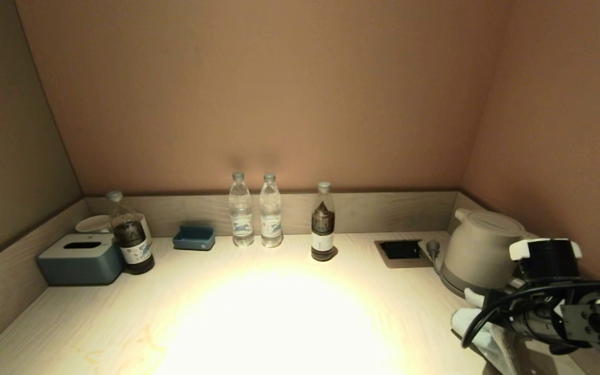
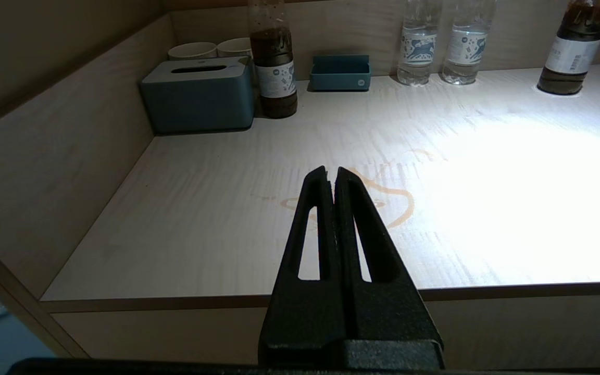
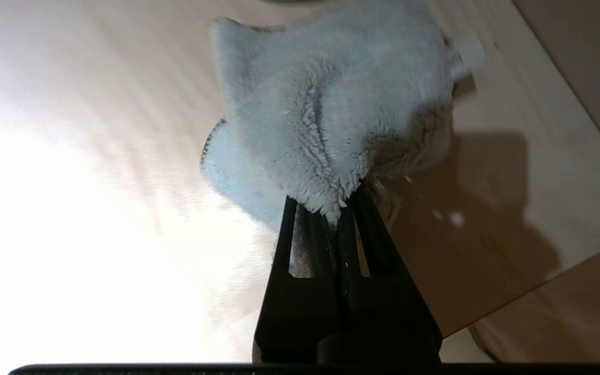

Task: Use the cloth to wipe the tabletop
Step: Pick up the tablecloth, then sweep the stains on the table

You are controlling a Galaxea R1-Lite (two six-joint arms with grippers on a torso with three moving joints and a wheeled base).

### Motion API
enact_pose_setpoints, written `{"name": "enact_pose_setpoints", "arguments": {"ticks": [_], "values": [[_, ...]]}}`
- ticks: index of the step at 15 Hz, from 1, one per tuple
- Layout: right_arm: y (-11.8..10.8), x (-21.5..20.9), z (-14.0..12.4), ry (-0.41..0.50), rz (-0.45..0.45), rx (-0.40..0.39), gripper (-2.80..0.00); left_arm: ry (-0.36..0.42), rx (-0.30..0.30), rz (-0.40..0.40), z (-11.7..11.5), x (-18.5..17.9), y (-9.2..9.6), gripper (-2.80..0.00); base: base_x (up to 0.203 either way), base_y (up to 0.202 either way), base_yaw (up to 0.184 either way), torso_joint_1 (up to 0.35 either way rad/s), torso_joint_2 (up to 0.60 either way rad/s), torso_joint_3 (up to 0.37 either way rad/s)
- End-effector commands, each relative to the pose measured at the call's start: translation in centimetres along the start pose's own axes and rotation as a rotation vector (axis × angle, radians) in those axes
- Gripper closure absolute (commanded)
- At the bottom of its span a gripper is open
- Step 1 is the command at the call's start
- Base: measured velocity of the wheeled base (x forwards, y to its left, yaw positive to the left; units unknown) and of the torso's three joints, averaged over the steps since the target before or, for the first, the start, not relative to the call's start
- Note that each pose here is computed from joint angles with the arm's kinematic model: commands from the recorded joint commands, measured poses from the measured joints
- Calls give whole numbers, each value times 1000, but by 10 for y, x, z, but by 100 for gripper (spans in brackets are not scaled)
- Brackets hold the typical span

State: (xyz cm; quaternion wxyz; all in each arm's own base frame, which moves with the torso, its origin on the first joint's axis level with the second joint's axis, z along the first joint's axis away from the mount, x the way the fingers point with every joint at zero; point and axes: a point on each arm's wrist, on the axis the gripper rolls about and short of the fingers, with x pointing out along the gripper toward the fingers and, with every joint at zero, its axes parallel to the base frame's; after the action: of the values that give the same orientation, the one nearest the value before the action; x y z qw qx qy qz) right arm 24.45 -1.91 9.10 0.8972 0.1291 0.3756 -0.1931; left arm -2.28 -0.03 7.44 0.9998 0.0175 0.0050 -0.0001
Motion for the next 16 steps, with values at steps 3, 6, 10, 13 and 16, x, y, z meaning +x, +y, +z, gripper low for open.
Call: {"name": "enact_pose_setpoints", "arguments": {"ticks": [3,6,10,13,16], "values": [[28,-70,17,-210,272,-65,0,1,0,0,0,0,0,0,0,0,0,0,0,0],[58,-111,19,-296,467,-143,0,1,0,0,0,0,0,0,0,0,0,0,0,0],[107,-139,4,-286,681,-269,0,1,0,0,0,0,0,0,0,0,0,0,0,0],[155,-146,-8,-249,787,-359,0,1,0,0,0,0,0,0,0,0,0,0,0,0],[200,-143,-22,-226,830,-444,0,1,0,0,0,0,0,0,0,0,0,0,0,0]]}}
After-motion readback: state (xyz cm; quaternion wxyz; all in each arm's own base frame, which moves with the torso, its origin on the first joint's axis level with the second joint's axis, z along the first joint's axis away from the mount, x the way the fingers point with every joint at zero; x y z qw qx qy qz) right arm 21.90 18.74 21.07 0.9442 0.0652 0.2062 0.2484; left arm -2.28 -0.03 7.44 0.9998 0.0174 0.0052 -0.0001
